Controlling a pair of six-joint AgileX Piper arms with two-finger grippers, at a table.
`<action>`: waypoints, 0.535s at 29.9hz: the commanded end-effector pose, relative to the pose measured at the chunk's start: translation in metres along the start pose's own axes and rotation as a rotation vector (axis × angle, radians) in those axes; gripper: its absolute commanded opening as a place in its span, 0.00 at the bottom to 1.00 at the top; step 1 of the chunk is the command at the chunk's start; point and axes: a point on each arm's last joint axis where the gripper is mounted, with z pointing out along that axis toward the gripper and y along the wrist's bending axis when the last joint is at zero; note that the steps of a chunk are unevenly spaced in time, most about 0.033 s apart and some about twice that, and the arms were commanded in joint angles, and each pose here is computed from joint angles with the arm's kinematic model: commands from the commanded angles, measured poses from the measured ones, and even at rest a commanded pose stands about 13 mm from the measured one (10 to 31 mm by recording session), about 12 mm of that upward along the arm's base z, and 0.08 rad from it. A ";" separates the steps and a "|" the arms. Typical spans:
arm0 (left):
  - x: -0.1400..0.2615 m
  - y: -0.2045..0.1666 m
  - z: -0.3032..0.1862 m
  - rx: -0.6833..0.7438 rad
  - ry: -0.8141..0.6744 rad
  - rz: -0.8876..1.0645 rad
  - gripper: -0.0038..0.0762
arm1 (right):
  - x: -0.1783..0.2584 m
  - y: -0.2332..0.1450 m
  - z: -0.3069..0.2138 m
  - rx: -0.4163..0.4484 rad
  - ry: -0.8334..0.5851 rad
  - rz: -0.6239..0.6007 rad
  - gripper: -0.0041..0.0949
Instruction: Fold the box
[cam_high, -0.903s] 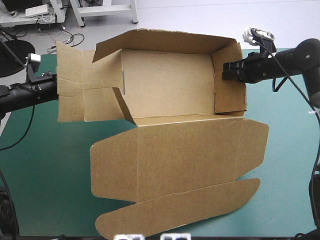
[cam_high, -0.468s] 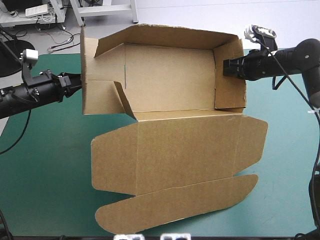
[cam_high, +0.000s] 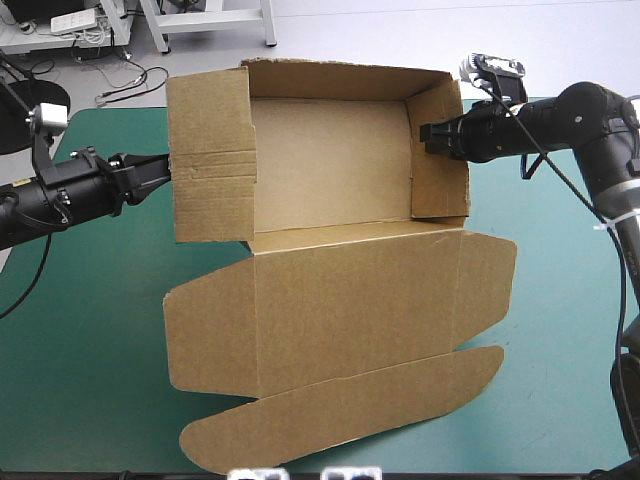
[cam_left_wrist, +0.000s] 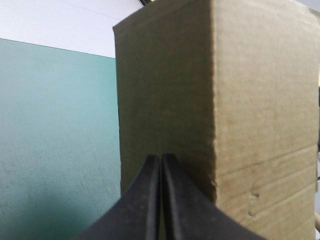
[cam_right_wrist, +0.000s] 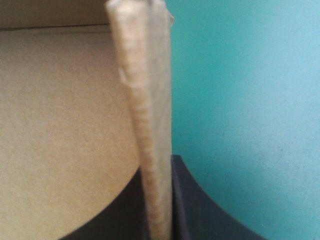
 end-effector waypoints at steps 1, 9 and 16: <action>0.002 -0.028 0.000 0.130 0.022 0.021 0.04 | -0.011 0.015 -0.021 -0.045 -0.124 0.023 0.03; 0.007 -0.037 0.009 0.183 0.067 0.033 0.04 | -0.011 0.024 -0.015 -0.022 -0.136 -0.003 0.03; 0.008 -0.036 0.010 0.176 0.073 0.042 0.04 | -0.010 0.033 -0.011 -0.025 -0.145 -0.027 0.03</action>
